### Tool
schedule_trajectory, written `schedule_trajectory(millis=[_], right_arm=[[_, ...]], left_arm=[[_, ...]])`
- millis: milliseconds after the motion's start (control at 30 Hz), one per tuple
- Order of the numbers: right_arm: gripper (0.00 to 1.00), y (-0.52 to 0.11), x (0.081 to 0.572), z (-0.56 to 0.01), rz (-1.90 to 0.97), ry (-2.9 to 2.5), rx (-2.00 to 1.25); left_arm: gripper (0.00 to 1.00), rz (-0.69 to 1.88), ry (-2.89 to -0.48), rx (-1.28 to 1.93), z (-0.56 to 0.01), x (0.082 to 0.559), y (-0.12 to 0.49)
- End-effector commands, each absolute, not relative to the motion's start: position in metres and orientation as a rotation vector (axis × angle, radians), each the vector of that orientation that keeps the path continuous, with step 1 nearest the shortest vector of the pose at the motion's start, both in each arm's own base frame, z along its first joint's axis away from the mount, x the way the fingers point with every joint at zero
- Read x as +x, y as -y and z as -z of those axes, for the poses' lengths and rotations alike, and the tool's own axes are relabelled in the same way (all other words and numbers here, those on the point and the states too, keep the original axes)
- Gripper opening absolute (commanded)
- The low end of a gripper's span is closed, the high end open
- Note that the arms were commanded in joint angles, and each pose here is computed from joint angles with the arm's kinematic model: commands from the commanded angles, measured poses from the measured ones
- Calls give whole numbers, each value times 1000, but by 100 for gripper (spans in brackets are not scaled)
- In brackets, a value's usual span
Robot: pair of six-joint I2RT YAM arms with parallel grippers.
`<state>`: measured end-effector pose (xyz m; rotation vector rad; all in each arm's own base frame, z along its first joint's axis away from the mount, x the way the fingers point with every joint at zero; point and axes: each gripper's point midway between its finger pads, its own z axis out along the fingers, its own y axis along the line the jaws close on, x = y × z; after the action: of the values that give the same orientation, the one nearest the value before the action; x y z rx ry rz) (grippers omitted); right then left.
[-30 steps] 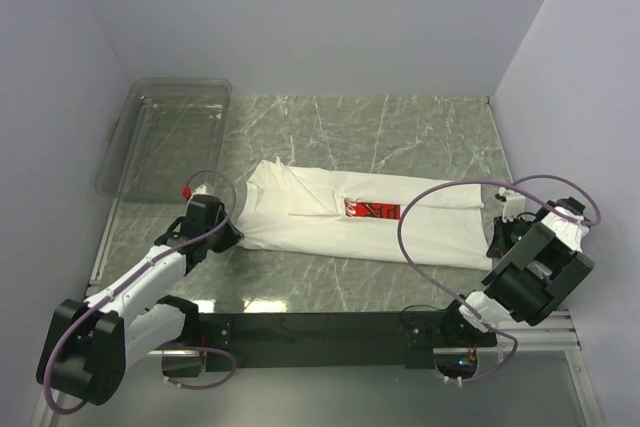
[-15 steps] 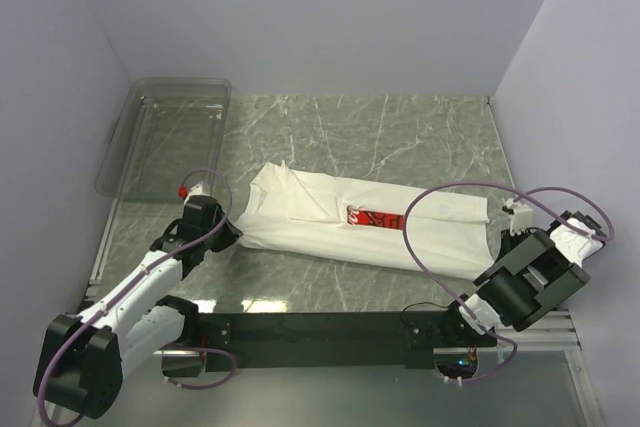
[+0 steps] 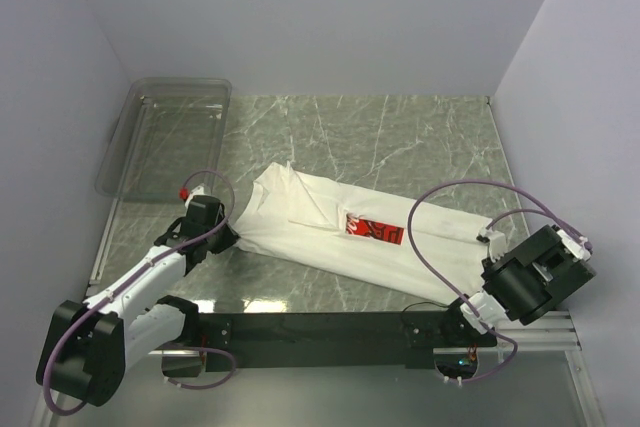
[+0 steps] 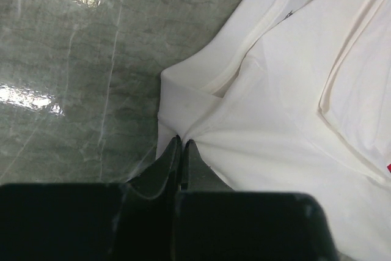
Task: Fold and stack the t-shirts
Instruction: Fold the tshirt
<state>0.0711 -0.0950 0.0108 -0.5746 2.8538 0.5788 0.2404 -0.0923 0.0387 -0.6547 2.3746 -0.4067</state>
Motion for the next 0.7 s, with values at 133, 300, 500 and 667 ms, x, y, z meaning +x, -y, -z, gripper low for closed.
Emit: schedule_trajectory(millis=[133, 300, 500, 667], right_arm=[[24, 109, 65, -18, -531, -2880, -677], [44, 116, 93, -47, -438, -2776, -651], [45, 99, 136, -73, -364, -2640, -721], [47, 21, 187, -97, -389, -2375, -970]], left_arm=[[1, 329, -2319, -690, -44, 253, 79], [28, 302, -2250, -700, -66, 261, 72], [63, 292, -2202, -684, -94, 273, 70], [71, 314, -2147, -656, -121, 276, 69]])
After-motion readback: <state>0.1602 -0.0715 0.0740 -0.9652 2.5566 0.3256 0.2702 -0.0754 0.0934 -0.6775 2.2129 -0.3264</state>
